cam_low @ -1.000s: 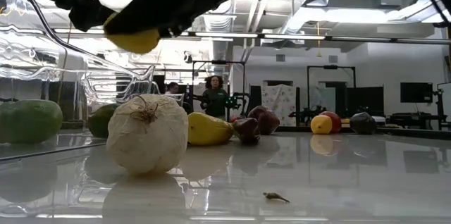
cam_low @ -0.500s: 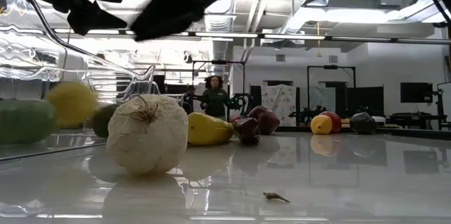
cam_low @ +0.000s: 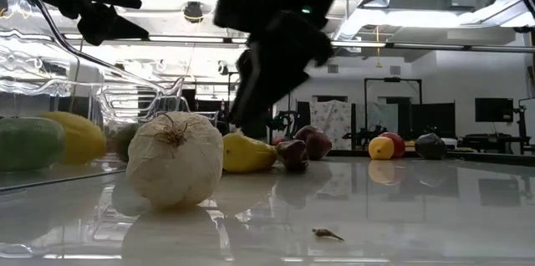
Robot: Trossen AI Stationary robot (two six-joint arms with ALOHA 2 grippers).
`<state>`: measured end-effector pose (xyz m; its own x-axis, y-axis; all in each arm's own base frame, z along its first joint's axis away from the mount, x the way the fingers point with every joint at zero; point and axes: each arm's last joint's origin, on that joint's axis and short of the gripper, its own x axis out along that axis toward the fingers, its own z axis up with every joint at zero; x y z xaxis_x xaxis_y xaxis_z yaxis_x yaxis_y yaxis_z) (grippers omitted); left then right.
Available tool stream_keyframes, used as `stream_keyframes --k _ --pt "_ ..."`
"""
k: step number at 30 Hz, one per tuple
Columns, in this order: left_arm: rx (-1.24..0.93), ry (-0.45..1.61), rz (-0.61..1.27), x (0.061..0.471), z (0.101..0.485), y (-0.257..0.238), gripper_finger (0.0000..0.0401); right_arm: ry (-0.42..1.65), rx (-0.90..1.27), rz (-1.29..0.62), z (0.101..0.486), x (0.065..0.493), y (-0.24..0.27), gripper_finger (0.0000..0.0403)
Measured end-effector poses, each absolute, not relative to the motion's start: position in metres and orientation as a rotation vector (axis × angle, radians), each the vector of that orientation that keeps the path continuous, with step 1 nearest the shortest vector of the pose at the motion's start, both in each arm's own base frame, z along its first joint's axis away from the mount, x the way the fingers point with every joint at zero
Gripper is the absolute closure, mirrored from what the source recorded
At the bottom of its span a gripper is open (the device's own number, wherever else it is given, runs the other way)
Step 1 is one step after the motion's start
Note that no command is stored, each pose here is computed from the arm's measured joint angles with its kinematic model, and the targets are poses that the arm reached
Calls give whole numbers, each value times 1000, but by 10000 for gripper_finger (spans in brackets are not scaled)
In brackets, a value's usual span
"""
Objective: Sort produce into baskets
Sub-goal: Put the corn into the top transparent bin
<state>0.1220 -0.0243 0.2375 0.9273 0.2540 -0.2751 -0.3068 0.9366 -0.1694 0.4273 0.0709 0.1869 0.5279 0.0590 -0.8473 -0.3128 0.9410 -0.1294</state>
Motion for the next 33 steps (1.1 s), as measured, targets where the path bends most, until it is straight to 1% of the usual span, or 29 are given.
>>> stream_keyframes --k 3,6,12,17,20,28,33 --pt "-210 252 290 122 238 -24 40 963 -371 292 188 421 76 85" --pt "-211 244 288 122 238 -24 40 980 -438 322 184 417 75 86" --pt "-205 236 286 123 239 -24 40 1015 -415 311 167 419 57 86" --pt "-201 236 285 123 239 -24 40 985 -419 297 168 422 45 88" --pt "-194 237 284 123 239 -24 40 995 -445 310 168 422 42 100" --pt "-194 238 284 123 239 -24 40 1015 -438 325 167 420 41 150" --pt "-195 237 284 123 239 -24 40 1039 -455 327 152 424 37 163"
